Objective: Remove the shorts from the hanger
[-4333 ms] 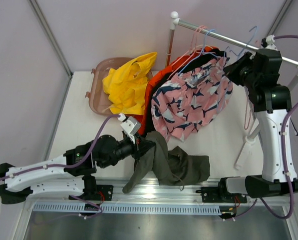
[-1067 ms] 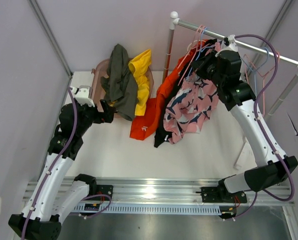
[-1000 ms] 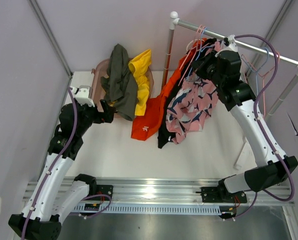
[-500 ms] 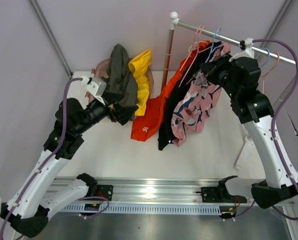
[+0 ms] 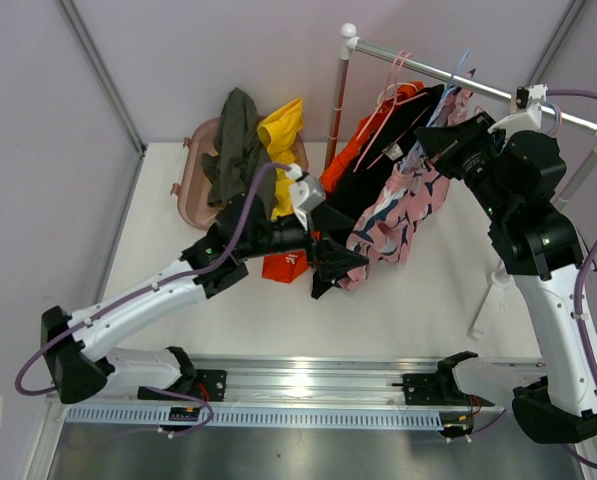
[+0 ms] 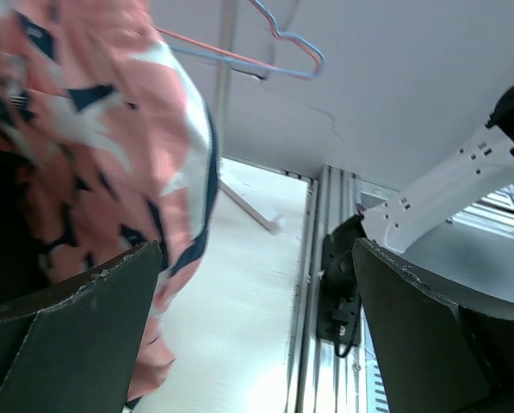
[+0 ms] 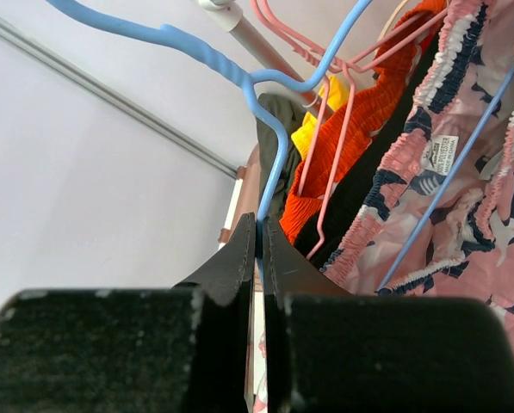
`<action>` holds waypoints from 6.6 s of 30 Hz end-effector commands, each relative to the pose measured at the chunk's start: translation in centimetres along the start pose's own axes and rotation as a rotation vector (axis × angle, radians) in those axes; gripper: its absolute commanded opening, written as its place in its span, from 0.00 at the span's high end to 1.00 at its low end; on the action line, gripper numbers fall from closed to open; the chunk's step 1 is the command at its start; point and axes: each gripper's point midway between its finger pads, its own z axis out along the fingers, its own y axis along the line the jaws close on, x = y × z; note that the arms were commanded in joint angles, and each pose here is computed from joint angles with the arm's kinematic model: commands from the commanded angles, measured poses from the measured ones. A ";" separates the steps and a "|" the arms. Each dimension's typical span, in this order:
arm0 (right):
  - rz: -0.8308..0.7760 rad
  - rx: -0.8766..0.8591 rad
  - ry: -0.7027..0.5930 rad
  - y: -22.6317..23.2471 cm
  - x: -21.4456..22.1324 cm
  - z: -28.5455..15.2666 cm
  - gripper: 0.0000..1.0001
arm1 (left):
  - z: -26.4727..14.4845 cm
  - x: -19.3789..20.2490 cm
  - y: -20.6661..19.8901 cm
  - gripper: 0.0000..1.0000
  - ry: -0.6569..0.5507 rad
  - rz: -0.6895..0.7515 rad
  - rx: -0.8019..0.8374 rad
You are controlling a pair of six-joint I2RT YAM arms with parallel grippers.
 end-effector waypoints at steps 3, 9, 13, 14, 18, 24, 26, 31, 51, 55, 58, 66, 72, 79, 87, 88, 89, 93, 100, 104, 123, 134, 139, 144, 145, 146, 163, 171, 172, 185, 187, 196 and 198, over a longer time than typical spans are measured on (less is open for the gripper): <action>0.017 -0.100 -0.066 3.2 -2.7 -2.1 1.00 | 2.6 -1.2 -0.3 0.01 -0.073 0.062 0.030; 0.020 -0.096 -0.064 3.0 -2.6 -2.8 1.00 | 4.6 0.1 1.0 0.01 -0.055 0.048 0.017; 0.026 -0.097 -0.064 3.1 -2.7 -3.0 1.00 | 5.5 0.6 2.1 0.07 -0.041 0.052 -0.017; 0.024 -0.098 -0.064 3.1 -2.7 -3.0 1.00 | 5.6 0.6 2.2 0.15 -0.040 0.054 -0.019; 0.024 -0.092 -0.070 2.9 -2.8 -3.1 1.00 | 5.9 0.9 2.6 0.73 -0.040 0.050 -0.031; 0.019 -0.065 -0.080 2.1 -3.2 -2.7 1.00 | 3.9 0.7 1.6 1.00 -0.063 0.053 -0.045; 0.011 -0.042 -0.091 1.4 -3.6 -2.5 1.00 | 2.5 0.8 0.7 1.00 -0.058 0.055 -0.073; 0.002 -0.011 -0.108 0.0 -4.6 -1.9 1.00 | -0.6 1.3 -3.6 1.00 -0.050 0.081 -0.062; 0.029 0.067 -0.092 -3.6 -6.2 1.6 1.00 | 0.3 8.9 -14.7 1.00 0.094 0.093 0.214; 0.041 0.065 -0.083 -4.1 -5.5 1.8 1.00 | 2.5 6.1 -16.8 1.00 0.082 0.167 0.161; 0.040 0.072 -0.074 -4.4 -4.9 1.8 1.00 | 3.7 3.1 -16.5 1.00 0.059 0.216 0.045; 0.024 0.080 -0.072 -4.6 -4.6 1.1 1.00 | 3.7 0.6 -10.1 1.00 0.181 0.526 -0.316; 0.027 0.087 -0.066 -5.1 -4.2 1.4 1.00 | 3.2 1.5 -9.6 1.00 0.256 0.577 -0.331; 0.051 0.082 -0.050 -5.5 -3.2 2.2 1.00 | 5.3 3.7 -10.1 1.00 0.335 0.672 -0.308; 0.017 0.096 -0.061 -5.2 -4.1 2.2 1.00 | 5.7 9.0 -10.8 1.00 0.399 0.624 -0.262; 0.016 0.095 -0.065 -5.2 -4.3 2.1 1.00 | 5.7 10.1 -10.9 1.00 0.408 0.612 -0.254; 0.015 0.091 -0.065 -5.0 -4.4 2.1 1.00 | 5.5 11.4 -10.6 1.00 0.428 0.607 -0.257; 0.016 0.084 -0.065 -4.7 -4.6 2.0 1.00 | 5.1 14.6 -9.6 1.00 0.462 0.568 -0.294; 0.035 0.049 -0.064 -3.2 -5.1 0.4 1.00 | 5.8 19.2 -7.1 1.00 0.481 0.560 -0.378; 0.075 0.003 -0.029 -1.6 -4.2 -1.8 1.00 | 7.3 18.4 -3.6 1.00 0.457 0.510 -0.439; 0.260 -0.254 0.218 5.9 -0.2 -12.2 1.00 | 11.4 13.8 7.6 1.00 0.414 0.402 -0.593; 0.371 -0.300 0.330 9.1 -1.1 -12.9 1.00 | 8.1 14.6 9.0 1.00 0.456 0.411 -0.661; 0.378 -0.114 0.472 4.3 3.1 -11.4 1.00 | 6.4 11.7 8.1 1.00 0.385 0.402 -0.678; 0.350 -0.023 0.525 2.0 5.2 -12.4 1.00 | 4.5 10.1 8.2 1.00 0.365 0.436 -0.720; 0.325 0.017 0.549 0.9 6.0 -12.8 1.00 | 4.1 9.7 8.3 1.00 0.364 0.445 -0.734; 0.317 0.038 0.562 0.4 6.4 -12.8 1.00 | 3.5 8.9 8.0 1.00 0.353 0.462 -0.744; 0.381 -0.285 0.543 10.9 -0.1 -15.1 1.00 | 3.3 13.5 8.9 1.00 0.418 0.436 -0.725; 0.402 -0.313 0.462 11.0 -1.9 -12.5 1.00 | 2.6 15.5 7.7 1.00 0.451 0.399 -0.691; 0.353 -0.280 0.406 10.0 -2.4 -11.7 1.00 | 2.3 15.7 6.8 1.00 0.452 0.399 -0.679; -0.100 0.324 -0.030 -2.9 -6.9 -13.3 1.00 | -2.3 10.6 -0.9 1.00 0.363 0.400 -0.631; -0.099 0.343 0.015 -3.8 -5.7 -13.2 1.00 | -3.0 8.7 -1.9 1.00 0.326 0.390 -0.623; -0.098 0.234 0.015 -0.4 -5.5 -16.6 1.00 | -4.7 6.1 -2.3 1.00 0.219 0.344 -0.615; -0.088 0.215 0.023 0.0 -5.2 -16.9 1.00 | -4.4 6.3 -2.3 1.00 0.227 0.348 -0.618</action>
